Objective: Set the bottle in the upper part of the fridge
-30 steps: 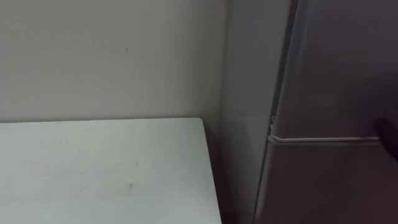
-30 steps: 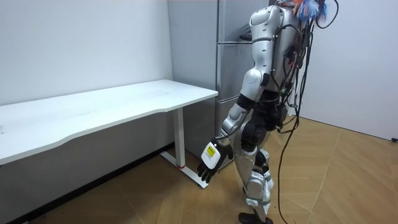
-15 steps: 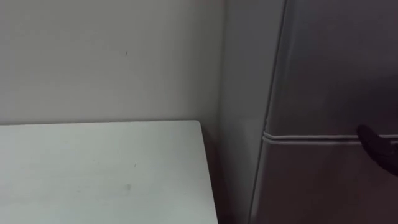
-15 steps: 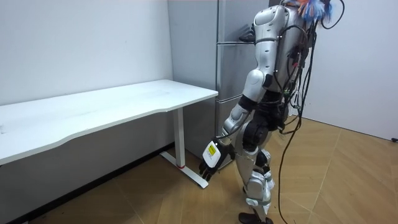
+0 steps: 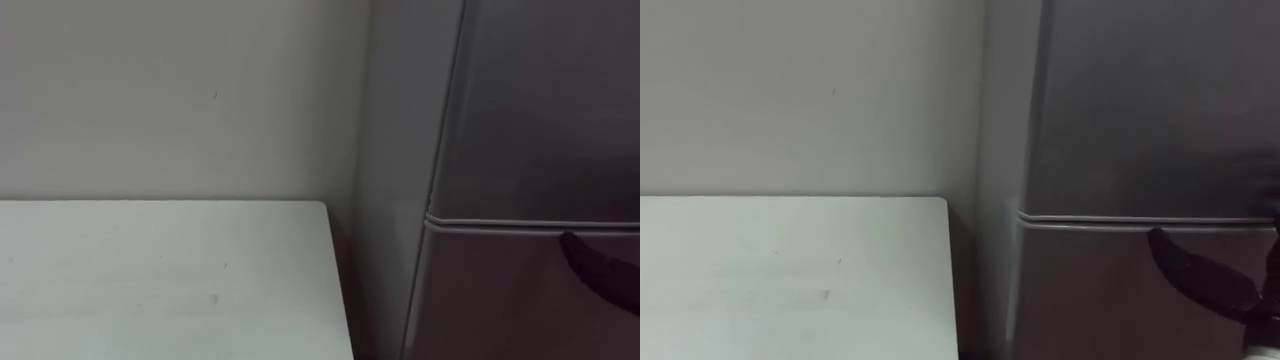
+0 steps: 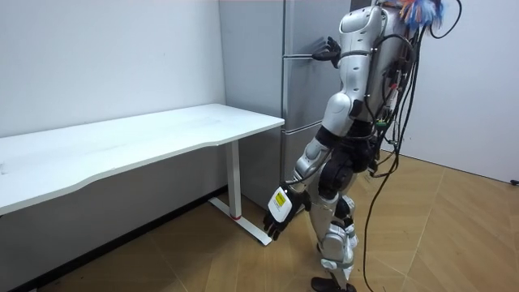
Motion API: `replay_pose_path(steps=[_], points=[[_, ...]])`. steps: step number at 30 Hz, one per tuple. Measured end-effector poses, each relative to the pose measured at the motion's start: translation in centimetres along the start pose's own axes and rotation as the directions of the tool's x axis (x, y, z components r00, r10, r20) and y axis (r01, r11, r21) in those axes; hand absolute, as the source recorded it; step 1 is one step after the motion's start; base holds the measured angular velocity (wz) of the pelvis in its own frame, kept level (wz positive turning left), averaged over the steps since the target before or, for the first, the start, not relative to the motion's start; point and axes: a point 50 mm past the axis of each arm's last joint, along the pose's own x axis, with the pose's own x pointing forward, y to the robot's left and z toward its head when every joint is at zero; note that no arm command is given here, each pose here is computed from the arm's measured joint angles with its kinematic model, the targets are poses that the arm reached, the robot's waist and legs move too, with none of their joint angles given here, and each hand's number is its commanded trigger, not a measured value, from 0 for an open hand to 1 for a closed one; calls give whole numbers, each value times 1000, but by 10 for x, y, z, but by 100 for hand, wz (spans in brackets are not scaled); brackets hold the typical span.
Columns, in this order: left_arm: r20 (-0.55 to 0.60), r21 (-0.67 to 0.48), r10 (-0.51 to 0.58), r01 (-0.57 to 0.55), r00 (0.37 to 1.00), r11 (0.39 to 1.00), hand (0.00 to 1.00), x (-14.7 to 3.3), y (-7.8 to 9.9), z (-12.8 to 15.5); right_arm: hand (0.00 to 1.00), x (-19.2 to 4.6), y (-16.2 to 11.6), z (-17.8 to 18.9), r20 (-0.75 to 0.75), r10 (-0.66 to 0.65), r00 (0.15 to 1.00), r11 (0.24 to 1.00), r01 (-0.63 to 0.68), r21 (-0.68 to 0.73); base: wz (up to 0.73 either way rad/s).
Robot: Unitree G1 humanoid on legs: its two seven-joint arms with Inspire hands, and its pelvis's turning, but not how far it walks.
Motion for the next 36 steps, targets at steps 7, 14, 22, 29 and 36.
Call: replay_pose_path(steps=[7, 14, 22, 29, 36], points=[[-2, -1, 1, -1, 1000, 1000, 0, 0, 0, -1, 0, 1, 2, -3, -7, -3, 1000, 1000, 3, -27, 0], [0, -21, 19, -19, 1000, 1000, 0, 0, 5, -1, 0, 4, -2, -2, 11, -6, 1000, 997, 7, -83, 0], [7, -63, 48, -47, 999, 997, 0, -3, 13, -8, 0, 14, -19, 3, 1, -45, 999, 995, 45, -90, 8], [-1, -111, 82, -82, 997, 990, 0, -4, 22, -13, 0, 27, -49, 13, 13, -143, 990, 986, 144, -83, 5], [16, -128, 110, -107, 994, 986, 0, -4, 26, -10, 0, 28, -64, 16, 31, -247, 969, 965, 248, -84, -1]])
